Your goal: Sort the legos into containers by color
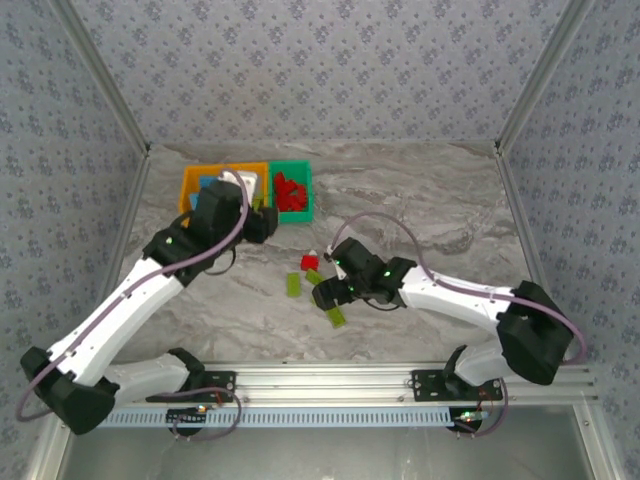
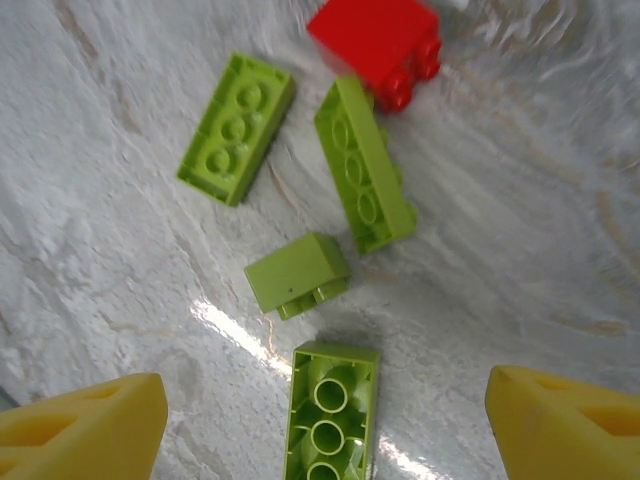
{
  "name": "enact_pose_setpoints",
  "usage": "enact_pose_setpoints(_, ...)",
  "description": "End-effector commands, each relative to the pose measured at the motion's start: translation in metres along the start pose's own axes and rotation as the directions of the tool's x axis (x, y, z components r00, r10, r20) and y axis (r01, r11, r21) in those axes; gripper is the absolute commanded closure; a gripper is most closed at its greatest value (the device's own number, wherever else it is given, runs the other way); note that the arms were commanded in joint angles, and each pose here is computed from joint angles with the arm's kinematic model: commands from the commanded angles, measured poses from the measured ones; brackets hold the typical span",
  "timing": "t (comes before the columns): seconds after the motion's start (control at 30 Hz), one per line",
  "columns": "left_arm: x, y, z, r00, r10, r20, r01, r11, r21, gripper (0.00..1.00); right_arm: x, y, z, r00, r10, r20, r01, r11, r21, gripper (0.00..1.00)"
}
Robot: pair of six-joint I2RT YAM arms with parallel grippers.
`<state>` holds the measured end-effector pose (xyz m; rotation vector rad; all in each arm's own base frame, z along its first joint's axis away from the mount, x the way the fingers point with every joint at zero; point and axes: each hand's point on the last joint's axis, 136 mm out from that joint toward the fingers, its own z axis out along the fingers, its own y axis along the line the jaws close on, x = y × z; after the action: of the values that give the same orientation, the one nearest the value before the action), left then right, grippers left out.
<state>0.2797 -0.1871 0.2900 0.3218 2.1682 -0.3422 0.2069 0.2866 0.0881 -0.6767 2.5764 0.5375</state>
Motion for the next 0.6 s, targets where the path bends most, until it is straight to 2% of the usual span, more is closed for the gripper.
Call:
enact_pose_setpoints(0.0,0.059,-0.014,-0.016,0.956,0.224,-0.192,-0.207,0.973,0.106,0.43,0.018,-0.006,0.013,0.998,0.017,-0.066,-0.013,0.998,0.069,0.17)
enact_pose_setpoints(0.1,0.084,-0.018,-0.023,0.912,0.334,-0.239,-0.295,0.937,0.186,0.43,0.041,-0.010,0.030,0.991,0.013,-0.134,0.001,0.994,0.106,0.20)
enact_pose_setpoints(0.17,0.104,-0.021,-0.024,0.877,0.399,-0.268,-0.337,0.908,0.248,0.40,0.053,-0.011,0.038,0.984,0.007,-0.181,0.016,0.992,0.126,0.27)
enact_pose_setpoints(0.2,0.112,-0.022,-0.024,0.862,0.422,-0.280,-0.350,0.896,0.275,0.36,0.057,-0.012,0.041,0.981,0.005,-0.195,0.022,0.990,0.136,0.31)
enact_pose_setpoints(0.27,0.127,-0.028,-0.023,0.836,0.459,-0.300,-0.356,0.870,0.340,0.22,0.063,-0.013,0.045,0.977,0.002,-0.211,0.031,0.988,0.152,0.43)
enact_pose_setpoints(0.33,0.139,-0.034,-0.023,0.812,0.488,-0.320,-0.355,0.848,0.394,0.17,0.065,-0.013,0.046,0.977,0.008,-0.212,0.025,0.988,0.152,0.53)
enact_pose_setpoints(0.37,0.144,-0.038,-0.023,0.800,0.506,-0.324,-0.353,0.832,0.429,0.15,0.065,-0.014,0.045,0.978,0.012,-0.206,0.020,0.988,0.152,0.58)
enact_pose_setpoints(0.43,0.149,-0.047,-0.025,0.786,0.534,-0.312,-0.350,0.800,0.487,0.10,0.060,-0.014,0.040,0.985,0.016,-0.174,0.012,0.987,0.158,0.63)
enact_pose_setpoints(0.5,0.150,-0.057,-0.030,0.788,0.549,-0.278,-0.342,0.766,0.543,0.01,0.049,-0.015,0.031,0.993,0.013,-0.116,0.006,0.987,0.162,0.66)
enact_pose_setpoints(0.57,0.147,-0.067,-0.038,0.802,0.551,-0.232,-0.334,0.735,0.590,0.01,0.032,-0.012,0.018,1.000,-0.001,-0.025,0.004,0.989,0.148,0.70)
